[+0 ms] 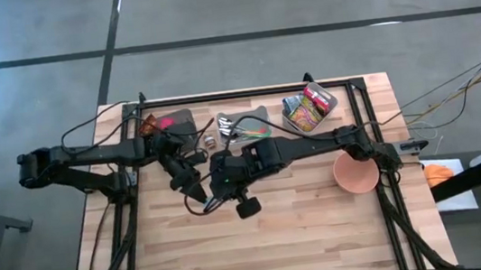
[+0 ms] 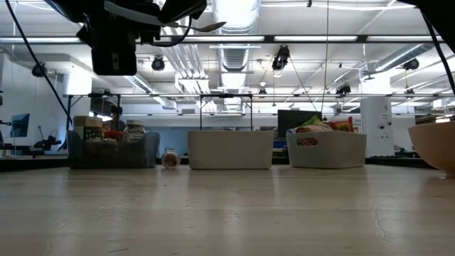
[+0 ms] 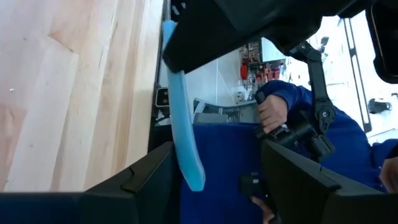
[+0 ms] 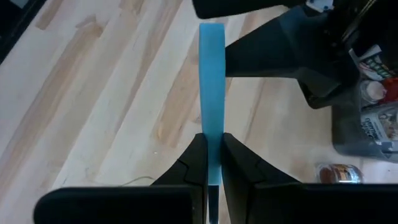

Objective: Pick & Place Food Item
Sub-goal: Put the small blue spoon into the right gray bin

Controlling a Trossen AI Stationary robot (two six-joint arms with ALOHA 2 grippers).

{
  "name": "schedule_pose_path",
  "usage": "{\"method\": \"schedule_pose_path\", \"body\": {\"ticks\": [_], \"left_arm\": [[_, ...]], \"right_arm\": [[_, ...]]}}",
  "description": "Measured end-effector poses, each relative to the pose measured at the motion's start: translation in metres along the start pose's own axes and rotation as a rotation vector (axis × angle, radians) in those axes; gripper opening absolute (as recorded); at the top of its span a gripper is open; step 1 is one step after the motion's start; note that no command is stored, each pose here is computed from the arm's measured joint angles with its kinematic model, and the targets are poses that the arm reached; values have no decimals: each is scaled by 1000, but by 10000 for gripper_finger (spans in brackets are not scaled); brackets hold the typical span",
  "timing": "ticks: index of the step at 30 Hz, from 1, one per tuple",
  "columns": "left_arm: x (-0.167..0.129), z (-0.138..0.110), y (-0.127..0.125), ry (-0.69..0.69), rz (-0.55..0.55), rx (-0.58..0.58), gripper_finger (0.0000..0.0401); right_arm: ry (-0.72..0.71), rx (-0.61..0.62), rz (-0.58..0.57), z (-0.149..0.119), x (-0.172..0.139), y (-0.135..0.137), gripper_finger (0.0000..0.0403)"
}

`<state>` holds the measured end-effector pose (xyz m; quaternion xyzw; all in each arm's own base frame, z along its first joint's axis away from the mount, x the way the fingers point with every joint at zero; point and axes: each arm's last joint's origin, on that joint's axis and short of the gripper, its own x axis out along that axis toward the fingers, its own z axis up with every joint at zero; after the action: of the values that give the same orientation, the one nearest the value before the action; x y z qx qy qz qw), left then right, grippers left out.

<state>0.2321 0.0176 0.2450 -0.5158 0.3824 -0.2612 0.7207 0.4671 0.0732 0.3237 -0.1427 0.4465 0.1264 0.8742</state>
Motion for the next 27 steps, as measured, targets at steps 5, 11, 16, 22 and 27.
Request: {"method": "schedule_pose_path", "body": {"ticks": [5, 11, 16, 22, 27], "left_arm": [[0, 0, 1, -18, 18, -1, 242], [7, 0, 4, 8, 26, -16, 226], [14, 1, 10, 64, 8, -15, 175], [16, 4, 11, 63, -6, 3, 95], [16, 5, 12, 55, -2, 21, 26]], "right_arm": [[-17, 0, -6, 1, 0, -2, 18], [-20, -9, -11, 1, 0, -4, 18], [-23, -9, -15, 2, 0, -4, 18], [-25, -6, -15, 2, -1, -4, 18], [-48, -3, -18, 4, -7, -4, 17]]}}
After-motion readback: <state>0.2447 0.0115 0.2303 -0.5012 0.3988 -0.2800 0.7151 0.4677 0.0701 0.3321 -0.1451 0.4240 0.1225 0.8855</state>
